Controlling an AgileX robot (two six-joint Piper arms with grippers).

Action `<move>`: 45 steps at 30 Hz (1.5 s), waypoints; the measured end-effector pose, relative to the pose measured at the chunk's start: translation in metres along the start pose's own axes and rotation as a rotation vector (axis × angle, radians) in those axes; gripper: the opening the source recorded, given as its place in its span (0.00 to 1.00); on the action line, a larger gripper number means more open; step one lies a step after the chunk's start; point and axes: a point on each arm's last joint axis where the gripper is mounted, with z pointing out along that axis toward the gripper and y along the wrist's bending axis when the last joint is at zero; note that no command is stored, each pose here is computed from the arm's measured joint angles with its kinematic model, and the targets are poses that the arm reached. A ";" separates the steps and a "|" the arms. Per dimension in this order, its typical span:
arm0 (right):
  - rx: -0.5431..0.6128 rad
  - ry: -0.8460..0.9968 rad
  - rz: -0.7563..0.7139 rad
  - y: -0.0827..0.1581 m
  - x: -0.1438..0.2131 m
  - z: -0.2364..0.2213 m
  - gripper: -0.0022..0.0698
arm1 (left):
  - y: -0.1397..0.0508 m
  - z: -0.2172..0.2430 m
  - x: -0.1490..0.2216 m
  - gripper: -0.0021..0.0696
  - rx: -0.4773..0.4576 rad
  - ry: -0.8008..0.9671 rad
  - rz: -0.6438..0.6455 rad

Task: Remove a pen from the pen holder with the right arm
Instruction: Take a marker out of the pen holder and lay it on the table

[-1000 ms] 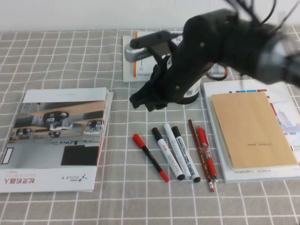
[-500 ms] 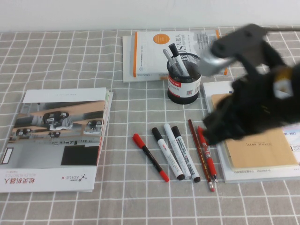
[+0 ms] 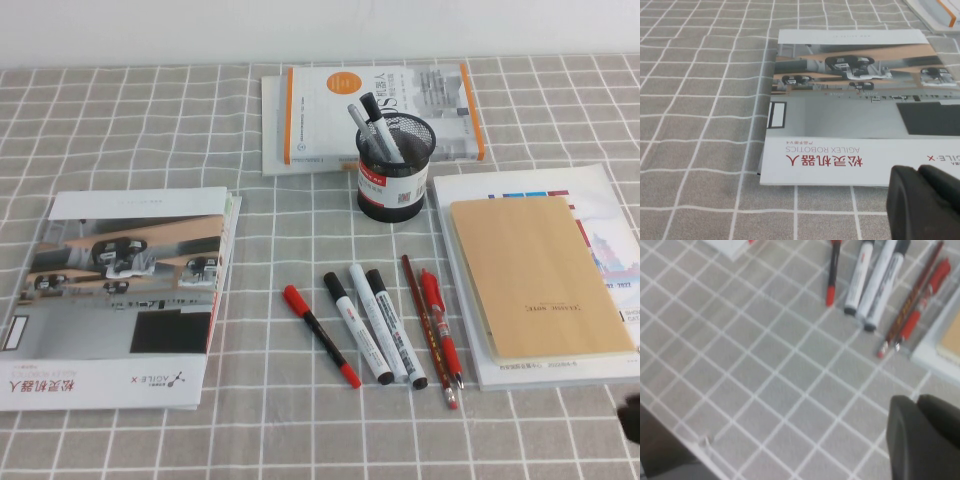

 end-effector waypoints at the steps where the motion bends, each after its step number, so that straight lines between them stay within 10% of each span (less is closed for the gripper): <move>1: 0.001 0.002 -0.002 -0.001 0.007 -0.003 0.01 | 0.000 0.000 0.000 0.02 0.000 0.000 0.000; 16: 0.122 -0.046 -0.064 -0.019 0.055 0.023 0.01 | 0.000 0.000 0.000 0.02 0.000 0.000 0.000; 31: 0.579 -0.391 0.267 -0.072 0.149 0.052 0.01 | 0.000 0.000 0.000 0.02 0.000 0.000 0.000; 45: 0.620 -0.558 0.288 -0.063 0.166 0.044 0.01 | 0.000 0.000 0.000 0.02 0.000 0.000 0.000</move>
